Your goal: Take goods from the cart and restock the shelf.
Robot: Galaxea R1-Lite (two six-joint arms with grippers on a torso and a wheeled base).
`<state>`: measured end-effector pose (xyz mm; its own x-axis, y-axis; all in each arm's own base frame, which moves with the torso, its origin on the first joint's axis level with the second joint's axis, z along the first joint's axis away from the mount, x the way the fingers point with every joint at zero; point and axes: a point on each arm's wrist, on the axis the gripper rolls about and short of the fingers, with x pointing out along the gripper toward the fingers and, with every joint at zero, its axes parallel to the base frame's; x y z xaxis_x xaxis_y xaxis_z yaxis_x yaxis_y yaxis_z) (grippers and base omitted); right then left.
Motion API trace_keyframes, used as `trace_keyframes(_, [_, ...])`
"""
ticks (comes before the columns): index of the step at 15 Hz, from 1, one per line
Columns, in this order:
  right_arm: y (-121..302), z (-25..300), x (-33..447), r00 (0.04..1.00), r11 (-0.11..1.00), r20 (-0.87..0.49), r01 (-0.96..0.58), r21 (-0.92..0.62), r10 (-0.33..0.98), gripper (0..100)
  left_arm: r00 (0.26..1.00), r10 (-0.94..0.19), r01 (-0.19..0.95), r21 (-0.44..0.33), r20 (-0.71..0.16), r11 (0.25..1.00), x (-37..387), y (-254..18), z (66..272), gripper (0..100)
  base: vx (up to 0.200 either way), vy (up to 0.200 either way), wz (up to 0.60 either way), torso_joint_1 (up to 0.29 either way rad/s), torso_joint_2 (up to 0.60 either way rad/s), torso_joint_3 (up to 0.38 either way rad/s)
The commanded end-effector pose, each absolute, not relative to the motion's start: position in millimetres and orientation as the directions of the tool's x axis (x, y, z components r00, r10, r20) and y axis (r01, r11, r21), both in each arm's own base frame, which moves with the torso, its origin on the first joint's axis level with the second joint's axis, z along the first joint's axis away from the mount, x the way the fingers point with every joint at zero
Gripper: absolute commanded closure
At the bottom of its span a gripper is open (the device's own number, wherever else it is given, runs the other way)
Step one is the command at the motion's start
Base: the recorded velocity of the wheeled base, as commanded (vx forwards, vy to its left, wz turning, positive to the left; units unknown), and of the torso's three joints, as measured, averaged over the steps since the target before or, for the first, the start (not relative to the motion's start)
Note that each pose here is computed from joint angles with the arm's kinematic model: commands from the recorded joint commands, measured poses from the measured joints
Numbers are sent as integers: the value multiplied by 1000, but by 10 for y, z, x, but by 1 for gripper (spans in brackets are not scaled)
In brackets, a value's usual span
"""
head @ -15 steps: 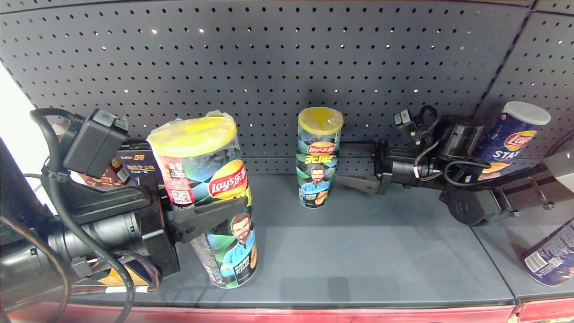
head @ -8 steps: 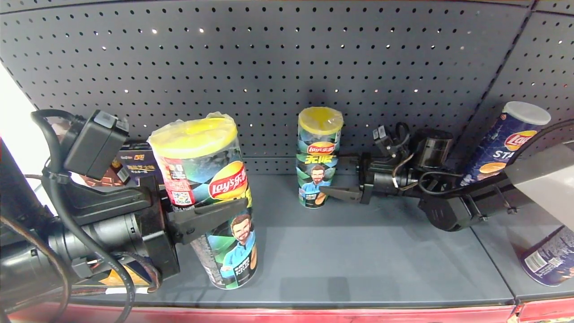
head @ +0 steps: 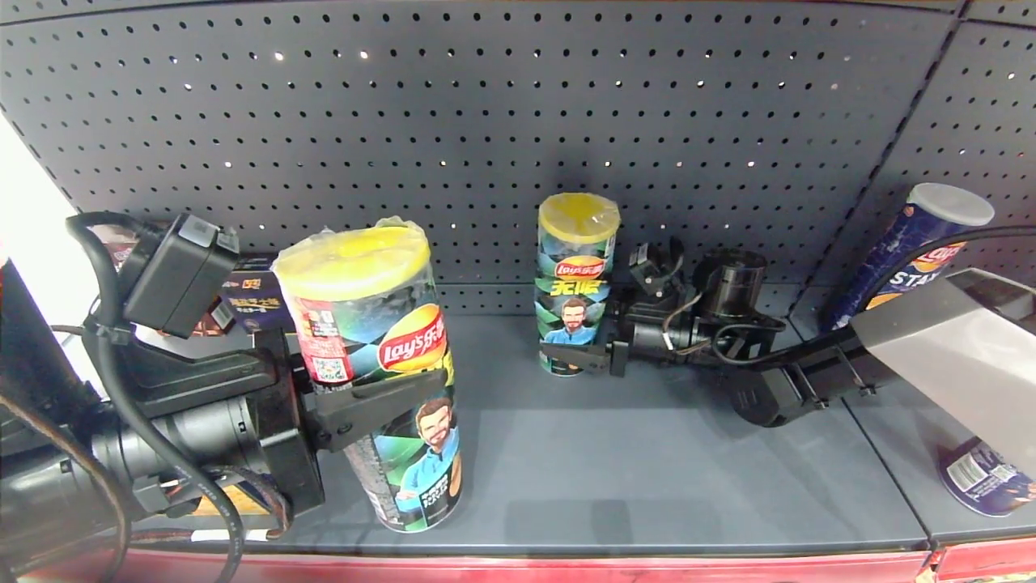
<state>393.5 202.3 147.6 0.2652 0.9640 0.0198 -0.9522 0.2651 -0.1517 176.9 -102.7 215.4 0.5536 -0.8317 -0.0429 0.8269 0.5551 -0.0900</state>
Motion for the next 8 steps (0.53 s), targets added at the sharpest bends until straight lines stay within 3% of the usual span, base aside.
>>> trace_keyframes(1, [2055, 1418, 3963, 268, 268, 22, -951, -155, 963, 0, 553, -832, 827, -89, -41, 555, 1766, -1026, 2153, 100, 0, 0, 0, 0, 0, 0])
trace_keyframes(2, [2059, 1436, 3955, 268, 268, 23, -951, -153, 963, 100, 552, -833, 828, -87, -37, 553, 1765, -1026, 2154, 100, 0, 0, 0, 0, 0, 0])
trace_keyframes(8, [1992, 1598, 3846, 272, 274, 33, -947, -166, 962, 100, 552, -833, 828, -90, -43, 554, 1754, -1020, 2128, 100, 0, 0, 0, 0, 0, 0])
